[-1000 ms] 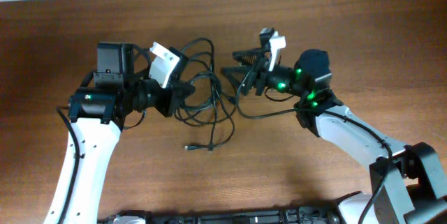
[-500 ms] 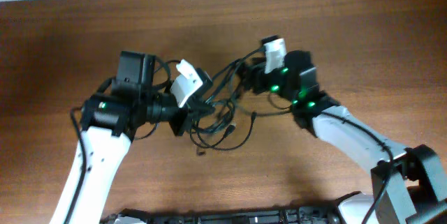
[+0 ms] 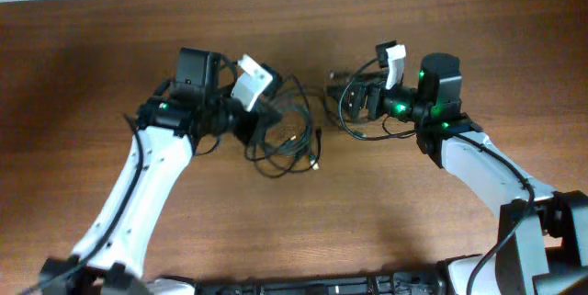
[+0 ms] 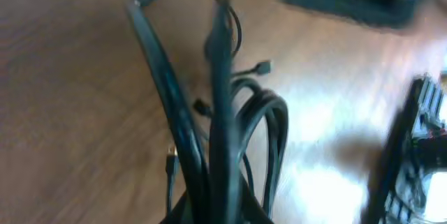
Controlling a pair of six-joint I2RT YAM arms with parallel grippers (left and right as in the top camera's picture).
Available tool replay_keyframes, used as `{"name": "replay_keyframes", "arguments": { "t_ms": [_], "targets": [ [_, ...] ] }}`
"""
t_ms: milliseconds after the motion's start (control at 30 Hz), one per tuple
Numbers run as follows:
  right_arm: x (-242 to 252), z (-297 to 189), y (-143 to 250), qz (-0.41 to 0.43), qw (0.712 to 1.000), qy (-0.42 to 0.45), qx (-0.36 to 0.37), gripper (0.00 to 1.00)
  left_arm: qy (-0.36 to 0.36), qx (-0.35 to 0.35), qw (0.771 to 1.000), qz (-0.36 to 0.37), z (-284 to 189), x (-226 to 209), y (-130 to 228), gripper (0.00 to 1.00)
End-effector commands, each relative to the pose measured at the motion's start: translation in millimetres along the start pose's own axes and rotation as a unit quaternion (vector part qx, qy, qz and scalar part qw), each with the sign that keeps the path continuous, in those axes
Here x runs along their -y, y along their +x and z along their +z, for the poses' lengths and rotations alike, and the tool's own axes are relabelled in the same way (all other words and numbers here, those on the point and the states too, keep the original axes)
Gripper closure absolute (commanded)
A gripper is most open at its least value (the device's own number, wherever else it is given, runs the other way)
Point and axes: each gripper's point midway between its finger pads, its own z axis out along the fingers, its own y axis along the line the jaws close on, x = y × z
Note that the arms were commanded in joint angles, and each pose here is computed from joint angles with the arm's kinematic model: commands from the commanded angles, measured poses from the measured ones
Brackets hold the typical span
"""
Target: Untangle cables
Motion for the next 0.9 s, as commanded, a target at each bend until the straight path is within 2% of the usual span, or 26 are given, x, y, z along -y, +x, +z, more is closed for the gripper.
{"name": "replay_keyframes", "arguments": {
  "t_ms": [0,33,67,167,200,400,433,467,533,567,633,667,733,800,867],
  "targets": [
    [-9.4,-0.1,8.0,0.019,0.999,-0.033,-0.016,0.02,-0.018,0.006,0.985,-0.170,7.5,-27.9,-1.9,0.52],
    [-8.9,0.0,7.9,0.020,0.999,-0.032,-0.016,0.01,-0.040,-0.001,0.979,-0.198,9.1,-40.3,4.1,0.20],
    [-8.9,0.0,7.9,0.020,0.999,-0.032,-0.016,0.01,-0.091,-0.019,0.969,-0.229,11.7,-62.8,18.1,0.01],
    [-7.8,-0.1,11.1,0.027,0.999,-0.030,-0.022,0.01,-0.196,-0.039,0.922,-0.331,6.7,-95.6,43.7,0.01],
    [-7.3,-0.1,12.5,0.031,0.999,-0.029,-0.024,0.02,-0.205,-0.037,0.916,-0.343,5.6,-98.0,44.7,0.01],
    [-13.8,8.9,22.5,0.031,0.998,-0.027,-0.040,0.01,-0.175,-0.035,0.909,-0.376,11.8,-85.6,41.9,0.01],
    [-19.1,12.7,27.5,0.030,0.998,-0.032,-0.048,0.01,-0.182,-0.041,0.909,-0.372,13.4,-83.5,44.2,0.01],
    [-29.2,19.4,38.3,0.024,0.997,-0.042,-0.067,0.02,-0.206,-0.035,0.899,-0.386,9.3,-91.6,45.9,0.01],
    [-39.3,30.8,61.3,-0.039,0.993,-0.042,-0.099,0.01,-0.227,0.015,0.874,-0.429,-18.2,-113.7,31.4,0.01],
    [-41.8,34.4,67.2,-0.040,0.993,-0.037,-0.107,0.02,-0.231,0.041,0.859,-0.455,-33.8,-122.9,25.9,0.01],
    [-60.9,45.7,83.4,-0.104,0.985,-0.057,-0.126,0.02,-0.229,0.084,0.826,-0.509,-61.4,-138.1,24.3,0.01],
    [-61.7,52.3,88.8,-0.135,0.982,-0.040,-0.128,0.02,-0.226,0.094,0.815,-0.525,-68.6,-142.5,25.2,0.01],
    [-55.2,70.3,100.3,-0.221,0.965,0.050,-0.129,0.01,-0.219,0.095,0.811,-0.535,-72.5,-144.8,28.4,0.01],
    [-66.5,80.2,115.5,-0.285,0.946,0.062,-0.141,0.02,-0.218,0.092,0.812,-0.534,-71.1,-143.2,28.2,0.01],
    [-62.7,90.0,133.1,-0.302,0.936,0.087,-0.157,0.10,-0.217,0.091,0.812,-0.534,-70.8,-142.7,28.4,0.01]
  ]
}}
